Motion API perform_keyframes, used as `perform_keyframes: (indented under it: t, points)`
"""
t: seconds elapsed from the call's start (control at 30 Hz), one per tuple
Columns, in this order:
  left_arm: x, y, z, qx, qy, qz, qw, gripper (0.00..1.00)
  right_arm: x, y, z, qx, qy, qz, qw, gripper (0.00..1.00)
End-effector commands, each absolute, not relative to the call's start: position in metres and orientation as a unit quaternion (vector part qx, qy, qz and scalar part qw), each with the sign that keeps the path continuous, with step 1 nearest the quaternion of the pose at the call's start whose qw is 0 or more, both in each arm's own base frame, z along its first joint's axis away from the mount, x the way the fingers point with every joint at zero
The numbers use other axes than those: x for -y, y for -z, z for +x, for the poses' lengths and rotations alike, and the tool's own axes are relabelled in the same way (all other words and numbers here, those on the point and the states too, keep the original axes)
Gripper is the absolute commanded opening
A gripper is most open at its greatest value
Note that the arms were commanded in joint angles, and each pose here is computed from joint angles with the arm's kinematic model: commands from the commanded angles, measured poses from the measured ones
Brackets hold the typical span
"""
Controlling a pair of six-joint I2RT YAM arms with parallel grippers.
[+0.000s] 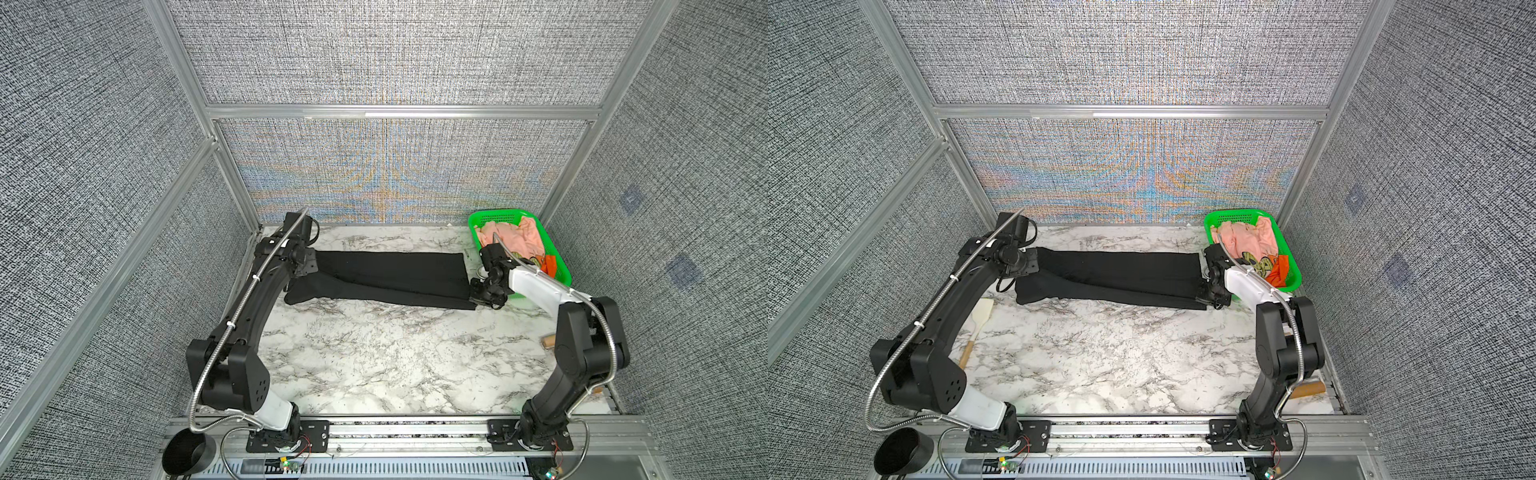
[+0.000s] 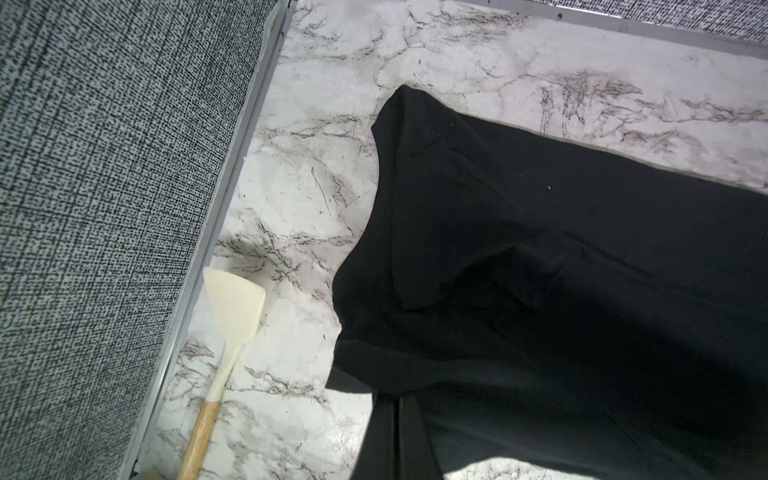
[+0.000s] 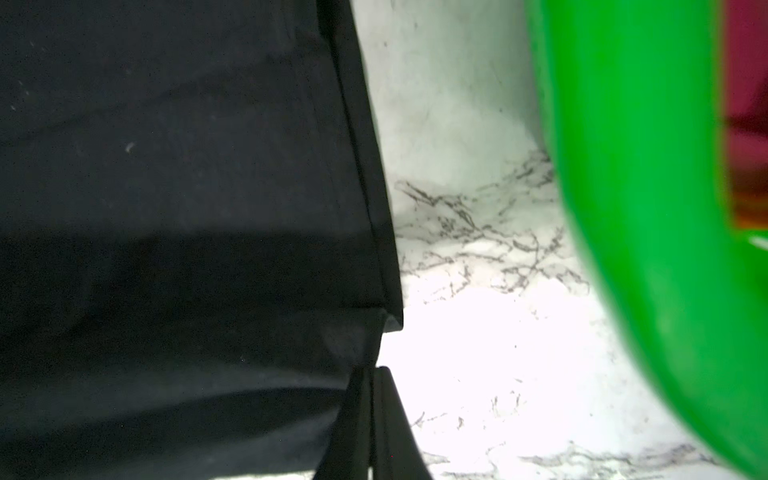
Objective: Fold and stack t-shirts
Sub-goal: Fold the T-shirt at the top-center of the table.
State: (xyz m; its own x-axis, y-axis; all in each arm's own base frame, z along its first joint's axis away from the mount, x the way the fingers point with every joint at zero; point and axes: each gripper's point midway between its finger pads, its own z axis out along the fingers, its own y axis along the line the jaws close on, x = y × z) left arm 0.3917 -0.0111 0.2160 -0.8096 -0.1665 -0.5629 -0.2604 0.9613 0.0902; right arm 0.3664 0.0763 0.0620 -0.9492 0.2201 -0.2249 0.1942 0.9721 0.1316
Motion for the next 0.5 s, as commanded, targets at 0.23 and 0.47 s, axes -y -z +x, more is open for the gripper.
perform_keyframes:
  t: [0.23, 0.47]
  points:
    - [0.014, -0.205, 0.414, -0.953, -0.08, -0.085, 0.278, 0.0, -0.073, -0.062, 0.386, -0.99, -0.037, 0.095, 0.1, 0.0]
    - [0.014, -0.19, 0.426, -0.959, -0.085, -0.077, 0.26, 0.0, -0.076, -0.06, 0.404, -0.991, -0.043, 0.092, 0.087, 0.03]
